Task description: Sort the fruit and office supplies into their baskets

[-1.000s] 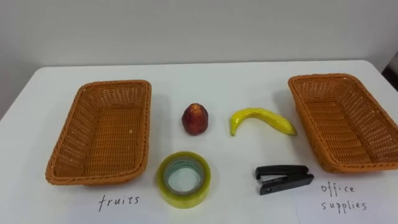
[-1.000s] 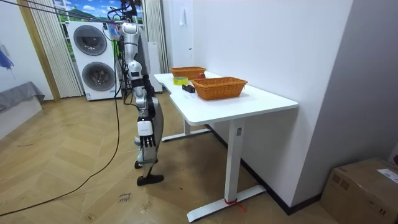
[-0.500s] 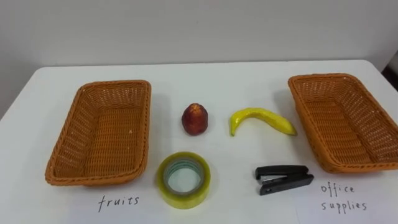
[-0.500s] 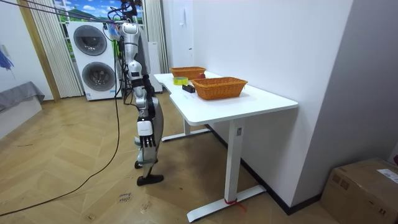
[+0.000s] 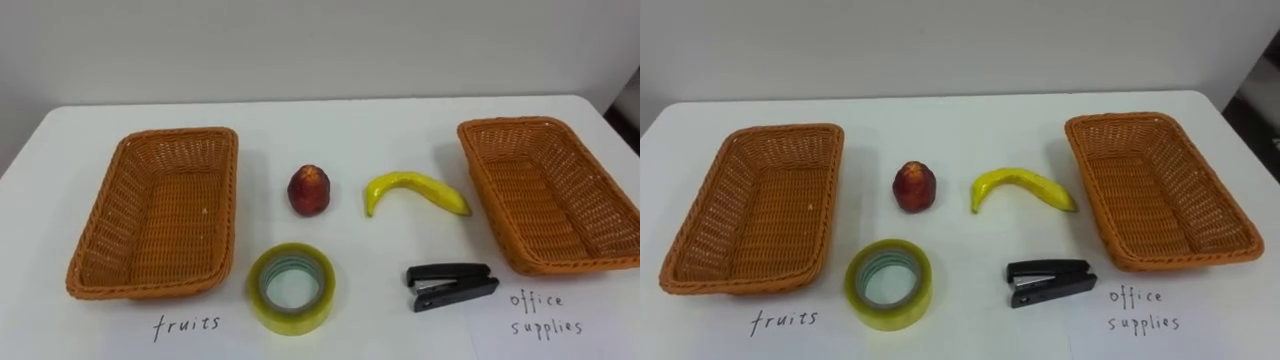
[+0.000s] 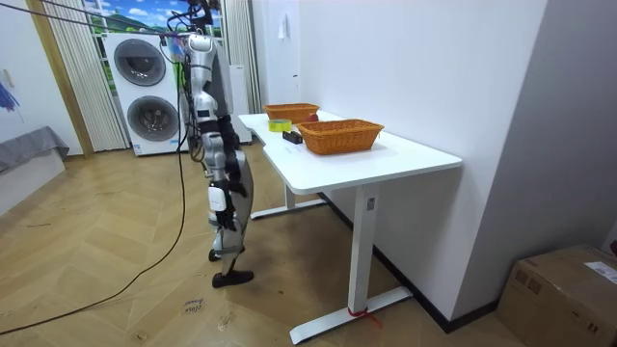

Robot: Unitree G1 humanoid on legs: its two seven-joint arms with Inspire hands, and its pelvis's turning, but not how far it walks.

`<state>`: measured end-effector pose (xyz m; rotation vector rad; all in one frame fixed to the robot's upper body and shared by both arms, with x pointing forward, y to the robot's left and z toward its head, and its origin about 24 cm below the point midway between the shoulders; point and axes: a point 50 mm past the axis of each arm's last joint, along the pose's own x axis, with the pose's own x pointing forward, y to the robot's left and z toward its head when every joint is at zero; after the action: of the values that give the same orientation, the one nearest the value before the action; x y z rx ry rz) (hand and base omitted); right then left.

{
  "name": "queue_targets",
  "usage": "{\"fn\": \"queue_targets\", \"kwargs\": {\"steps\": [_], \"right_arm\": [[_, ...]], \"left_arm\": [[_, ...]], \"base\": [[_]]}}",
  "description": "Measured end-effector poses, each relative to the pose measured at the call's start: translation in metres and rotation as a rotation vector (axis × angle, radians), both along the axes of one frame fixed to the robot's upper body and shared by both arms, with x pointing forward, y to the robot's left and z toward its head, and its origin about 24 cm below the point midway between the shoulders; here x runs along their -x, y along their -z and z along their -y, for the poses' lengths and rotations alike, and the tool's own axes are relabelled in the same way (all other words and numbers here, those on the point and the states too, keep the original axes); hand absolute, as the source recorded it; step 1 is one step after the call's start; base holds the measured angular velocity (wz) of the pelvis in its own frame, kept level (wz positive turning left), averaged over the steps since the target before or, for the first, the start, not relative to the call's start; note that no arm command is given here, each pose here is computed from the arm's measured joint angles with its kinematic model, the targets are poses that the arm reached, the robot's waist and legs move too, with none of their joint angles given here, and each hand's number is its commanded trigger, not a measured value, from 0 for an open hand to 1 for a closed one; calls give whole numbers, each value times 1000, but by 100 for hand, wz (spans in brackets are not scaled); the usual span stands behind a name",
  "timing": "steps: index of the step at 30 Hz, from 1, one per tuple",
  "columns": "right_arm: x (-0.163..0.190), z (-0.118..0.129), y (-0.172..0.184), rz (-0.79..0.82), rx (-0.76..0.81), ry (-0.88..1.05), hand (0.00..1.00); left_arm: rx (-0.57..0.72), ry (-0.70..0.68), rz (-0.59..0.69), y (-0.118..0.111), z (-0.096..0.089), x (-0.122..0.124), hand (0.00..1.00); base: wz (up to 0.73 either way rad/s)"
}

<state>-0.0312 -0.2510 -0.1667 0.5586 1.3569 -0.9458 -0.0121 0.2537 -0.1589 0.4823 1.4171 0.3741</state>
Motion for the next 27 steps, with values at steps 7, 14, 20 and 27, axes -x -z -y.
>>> {"fn": "queue_targets", "kwargs": {"steps": [7,14,20,27], "right_arm": [[-18,39,-16,149,205,386,0],[-35,67,-34,193,370,525,0],[-57,84,-54,234,483,585,0],[-85,104,-87,323,637,621,0]], "left_arm": [[-89,-54,46,-9,-16,9,0],[-102,-44,98,-11,-19,3,0],[-114,-43,103,-13,-23,4,0],[-126,-38,134,-17,-25,4,0]], "base": [[-12],[-9],[-3],[1]]}}
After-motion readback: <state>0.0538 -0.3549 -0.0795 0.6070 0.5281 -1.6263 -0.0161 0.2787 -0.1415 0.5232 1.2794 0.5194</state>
